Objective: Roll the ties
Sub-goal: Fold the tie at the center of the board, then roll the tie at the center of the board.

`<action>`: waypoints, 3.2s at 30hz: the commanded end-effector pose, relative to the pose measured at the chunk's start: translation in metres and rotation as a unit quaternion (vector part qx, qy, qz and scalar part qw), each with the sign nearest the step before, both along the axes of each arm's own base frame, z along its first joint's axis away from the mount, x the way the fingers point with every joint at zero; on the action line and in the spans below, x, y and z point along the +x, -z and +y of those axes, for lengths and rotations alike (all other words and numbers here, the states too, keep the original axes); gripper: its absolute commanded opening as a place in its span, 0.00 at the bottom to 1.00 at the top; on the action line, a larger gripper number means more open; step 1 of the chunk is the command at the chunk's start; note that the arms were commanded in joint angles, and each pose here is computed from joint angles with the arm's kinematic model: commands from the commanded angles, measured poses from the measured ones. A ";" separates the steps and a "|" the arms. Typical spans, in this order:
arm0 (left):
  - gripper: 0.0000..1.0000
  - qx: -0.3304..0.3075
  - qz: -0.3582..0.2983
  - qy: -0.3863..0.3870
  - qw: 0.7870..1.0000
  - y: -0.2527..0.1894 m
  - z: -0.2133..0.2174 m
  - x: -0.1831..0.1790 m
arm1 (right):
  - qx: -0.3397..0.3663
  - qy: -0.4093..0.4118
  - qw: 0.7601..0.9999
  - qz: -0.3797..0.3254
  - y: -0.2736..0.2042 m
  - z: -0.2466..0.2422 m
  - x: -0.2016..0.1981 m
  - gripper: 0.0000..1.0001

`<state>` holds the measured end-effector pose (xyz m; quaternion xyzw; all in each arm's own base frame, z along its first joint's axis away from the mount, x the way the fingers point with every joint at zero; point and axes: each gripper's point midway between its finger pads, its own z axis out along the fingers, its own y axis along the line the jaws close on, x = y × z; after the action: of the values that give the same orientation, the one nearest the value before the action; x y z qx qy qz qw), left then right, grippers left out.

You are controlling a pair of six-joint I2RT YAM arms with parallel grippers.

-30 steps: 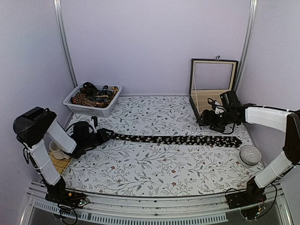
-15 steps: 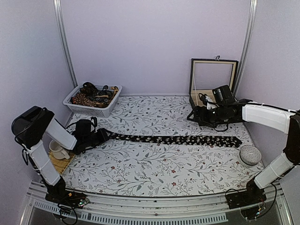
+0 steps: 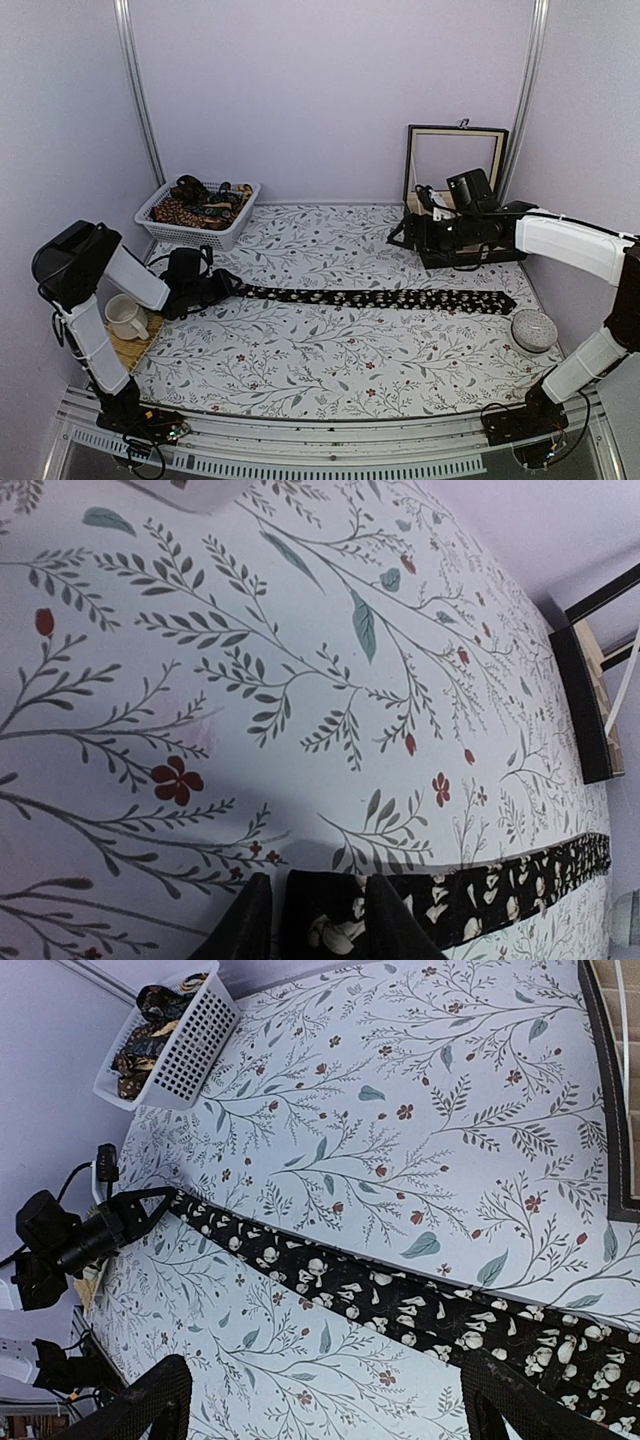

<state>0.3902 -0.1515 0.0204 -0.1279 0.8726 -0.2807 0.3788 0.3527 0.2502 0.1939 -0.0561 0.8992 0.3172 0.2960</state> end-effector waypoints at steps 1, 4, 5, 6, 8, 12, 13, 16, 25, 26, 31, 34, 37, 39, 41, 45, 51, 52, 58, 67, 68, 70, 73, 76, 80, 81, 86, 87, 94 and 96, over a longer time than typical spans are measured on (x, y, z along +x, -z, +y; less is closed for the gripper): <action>0.28 0.028 0.061 0.019 0.998 0.027 -0.005 -0.014 | 0.000 -0.019 1.000 -0.001 -0.003 0.016 0.005 0.93; 0.14 0.040 0.063 0.019 0.997 0.027 -0.005 -0.016 | 0.005 -0.024 1.000 -0.007 -0.009 0.022 0.007 0.93; 0.10 0.043 0.061 0.019 0.997 0.026 -0.004 -0.016 | 0.006 -0.026 1.000 -0.007 -0.009 0.024 0.007 0.93; 0.06 0.044 0.059 0.018 0.997 0.025 -0.004 -0.015 | 0.007 -0.028 1.000 -0.008 -0.009 0.027 0.008 0.94; 0.00 0.048 0.052 0.019 0.997 0.020 -0.004 -0.013 | 0.004 -0.034 0.999 -0.003 -0.004 0.032 0.008 0.93; 0.00 0.067 0.020 0.022 0.997 -0.001 -0.007 -0.003 | 0.001 -0.049 0.999 -0.006 0.000 0.050 0.014 0.93; 0.00 0.077 0.006 0.022 0.997 -0.011 -0.008 0.001 | -0.001 -0.053 0.999 -0.005 0.004 0.055 0.014 0.93; 0.00 0.125 -0.026 0.024 0.992 -0.034 -0.013 0.010 | -0.004 -0.071 0.997 0.004 0.019 0.074 0.015 0.93; 0.00 0.269 -0.070 0.059 0.959 -0.055 -0.043 0.004 | 0.093 -0.122 0.984 0.095 0.053 0.138 0.012 0.93; 0.00 0.277 -0.072 0.065 0.956 -0.054 -0.046 0.003 | 0.104 -0.125 0.981 0.104 0.056 0.144 0.012 0.92; 0.00 0.293 -0.084 0.090 0.948 -0.052 -0.062 -0.004 | 0.138 -0.129 0.973 0.132 0.059 0.164 0.014 0.91; 0.00 0.297 -0.093 0.100 0.945 -0.054 -0.071 -0.004 | 0.142 -0.123 0.973 0.136 0.061 0.165 0.015 0.91; 0.00 0.298 -0.096 0.109 0.943 -0.052 -0.079 -0.003 | 0.139 -0.120 0.973 0.139 0.064 0.164 0.014 0.91; 0.00 0.299 -0.092 0.115 0.943 -0.048 -0.083 -0.003 | 0.140 -0.121 0.972 0.143 0.066 0.164 0.012 0.91; 0.00 0.299 -0.086 0.120 0.943 -0.043 -0.087 -0.004 | 0.145 -0.122 0.971 0.145 0.066 0.164 0.011 0.91; 0.00 0.305 -0.075 0.128 0.941 -0.032 -0.093 -0.006 | 0.148 -0.123 0.970 0.145 0.064 0.164 0.010 0.91; 0.00 0.323 -0.058 0.136 0.935 -0.020 -0.092 -0.008 | 0.151 -0.130 0.970 0.143 0.060 0.164 0.007 0.91; 0.00 0.323 -0.057 0.139 0.934 -0.019 -0.092 -0.008 | 0.153 -0.132 0.969 0.143 0.060 0.164 0.007 0.91; 0.12 0.310 -0.056 0.157 0.936 -0.016 -0.098 -0.012 | 0.160 -0.135 0.967 0.147 0.059 0.166 0.006 0.91; 0.36 0.283 -0.055 0.170 0.942 -0.016 -0.108 -0.014 | 0.169 -0.139 0.964 0.151 0.056 0.169 0.005 0.91; 0.36 0.278 -0.057 0.172 0.943 -0.017 -0.110 -0.014 | 0.169 -0.139 0.964 0.151 0.056 0.168 0.006 0.91; 0.39 0.262 -0.067 0.178 0.946 -0.023 -0.114 -0.015 | 0.170 -0.139 0.964 0.152 0.057 0.169 0.007 0.91; 0.41 0.237 -0.076 0.187 0.950 -0.030 -0.117 -0.016 | 0.177 -0.141 0.961 0.158 0.059 0.170 0.009 0.91; 0.43 0.220 -0.072 0.191 0.954 -0.030 -0.116 -0.016 | 0.183 -0.139 0.960 0.162 0.058 0.171 0.012 0.91; 0.43 0.196 -0.059 0.191 0.960 -0.025 -0.110 -0.017 | 0.188 -0.142 0.958 0.163 0.055 0.174 0.014 0.91; 0.43 0.190 -0.055 0.190 0.962 -0.022 -0.108 -0.017 | 0.190 -0.143 0.958 0.163 0.054 0.175 0.015 0.91; 0.41 0.179 -0.044 0.182 0.966 -0.015 -0.103 -0.016 | 0.196 -0.146 0.955 0.166 0.052 0.177 0.014 0.90; 0.40 0.178 -0.041 0.182 0.966 -0.013 -0.102 -0.015 | 0.197 -0.146 0.955 0.166 0.052 0.177 0.014 0.90; 0.35 0.165 -0.020 0.195 0.967 -0.001 -0.106 -0.011 | 0.197 -0.146 0.955 0.168 0.053 0.177 0.014 0.90; 0.35 0.156 -0.012 0.201 0.967 0.001 -0.108 -0.012 | 0.196 -0.144 0.955 0.169 0.054 0.177 0.014 0.89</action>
<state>0.3754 -0.2563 0.0255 0.1194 0.9051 -0.1914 0.3604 0.3593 0.4220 0.1649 -0.0780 0.8333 0.5360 0.1107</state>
